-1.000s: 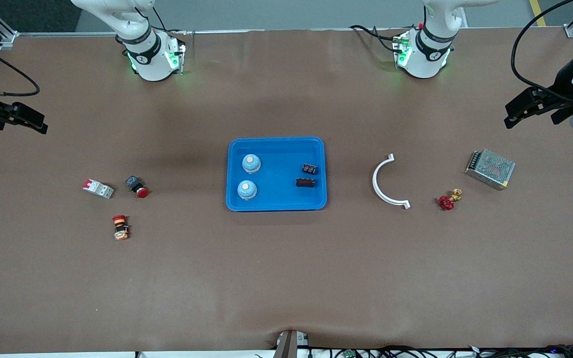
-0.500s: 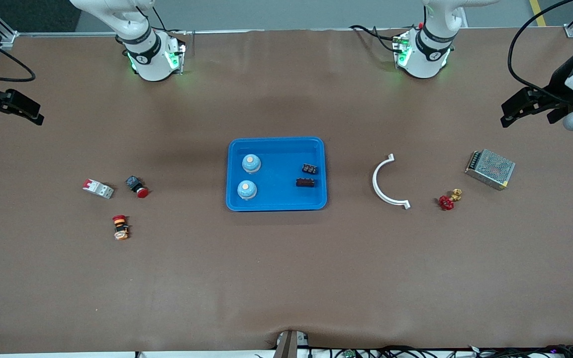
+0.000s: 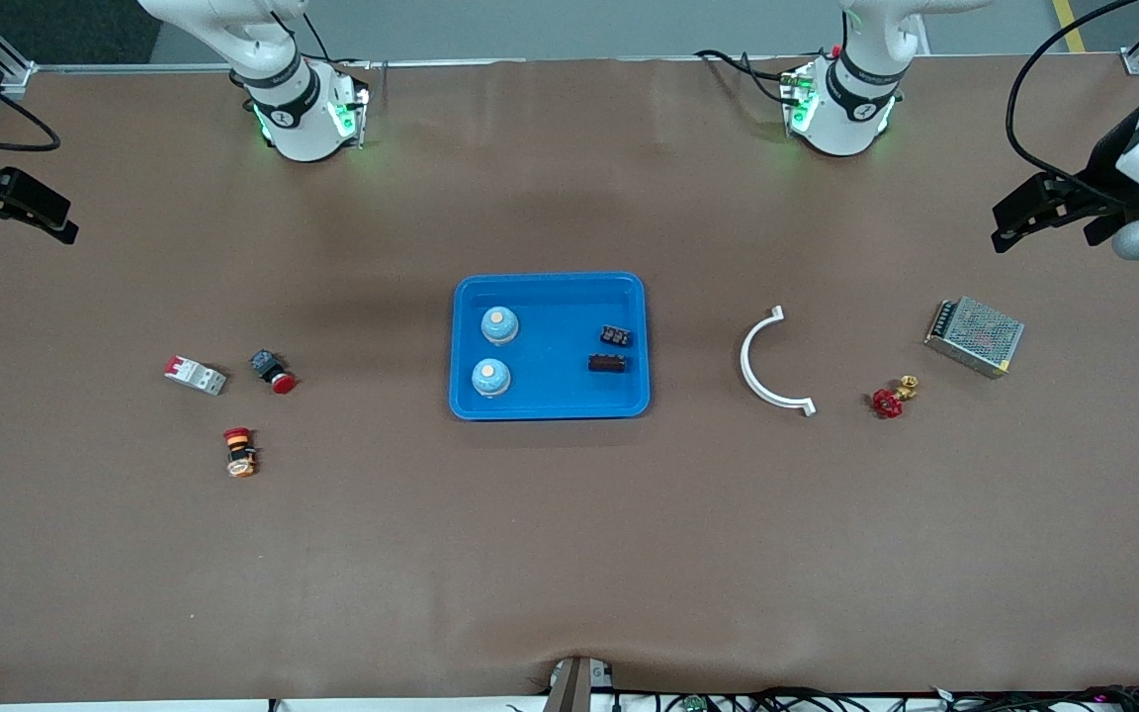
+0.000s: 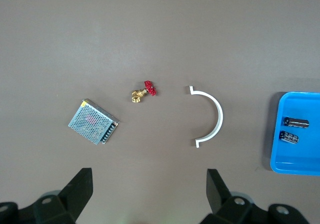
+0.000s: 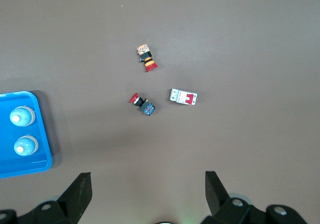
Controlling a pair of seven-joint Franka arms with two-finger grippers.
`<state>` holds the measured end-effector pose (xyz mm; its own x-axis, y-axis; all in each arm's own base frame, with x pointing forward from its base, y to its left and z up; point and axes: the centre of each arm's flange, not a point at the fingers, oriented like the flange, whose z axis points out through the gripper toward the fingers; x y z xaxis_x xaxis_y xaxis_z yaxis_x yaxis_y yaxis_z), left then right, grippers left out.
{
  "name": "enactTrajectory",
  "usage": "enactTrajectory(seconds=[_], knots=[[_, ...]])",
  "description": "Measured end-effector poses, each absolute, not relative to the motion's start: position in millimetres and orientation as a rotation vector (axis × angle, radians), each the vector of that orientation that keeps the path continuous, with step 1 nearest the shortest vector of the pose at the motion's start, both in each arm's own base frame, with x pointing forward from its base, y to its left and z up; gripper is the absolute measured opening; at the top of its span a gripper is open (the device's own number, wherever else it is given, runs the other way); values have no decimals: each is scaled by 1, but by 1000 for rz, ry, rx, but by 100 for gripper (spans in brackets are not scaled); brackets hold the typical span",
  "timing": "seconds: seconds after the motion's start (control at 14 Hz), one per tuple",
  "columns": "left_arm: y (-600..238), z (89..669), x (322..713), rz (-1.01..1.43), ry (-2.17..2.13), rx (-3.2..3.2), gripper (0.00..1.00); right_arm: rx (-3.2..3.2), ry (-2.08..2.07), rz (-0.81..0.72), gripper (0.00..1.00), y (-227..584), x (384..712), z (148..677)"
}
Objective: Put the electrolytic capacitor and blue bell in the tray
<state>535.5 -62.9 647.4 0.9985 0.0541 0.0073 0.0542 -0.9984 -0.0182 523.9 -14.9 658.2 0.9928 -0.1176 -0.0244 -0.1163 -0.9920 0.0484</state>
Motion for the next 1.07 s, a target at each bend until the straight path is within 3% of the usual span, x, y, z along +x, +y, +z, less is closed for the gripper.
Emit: enactTrajectory(seconds=[0.36,1.07], knots=[[-70,647,535,-10,-64,-3118,100,3090,-187,12,100,-15,525,690],[-70,647,535,-12,-62,-3118,100,3093,-188,-14,100,-15,541,679]])
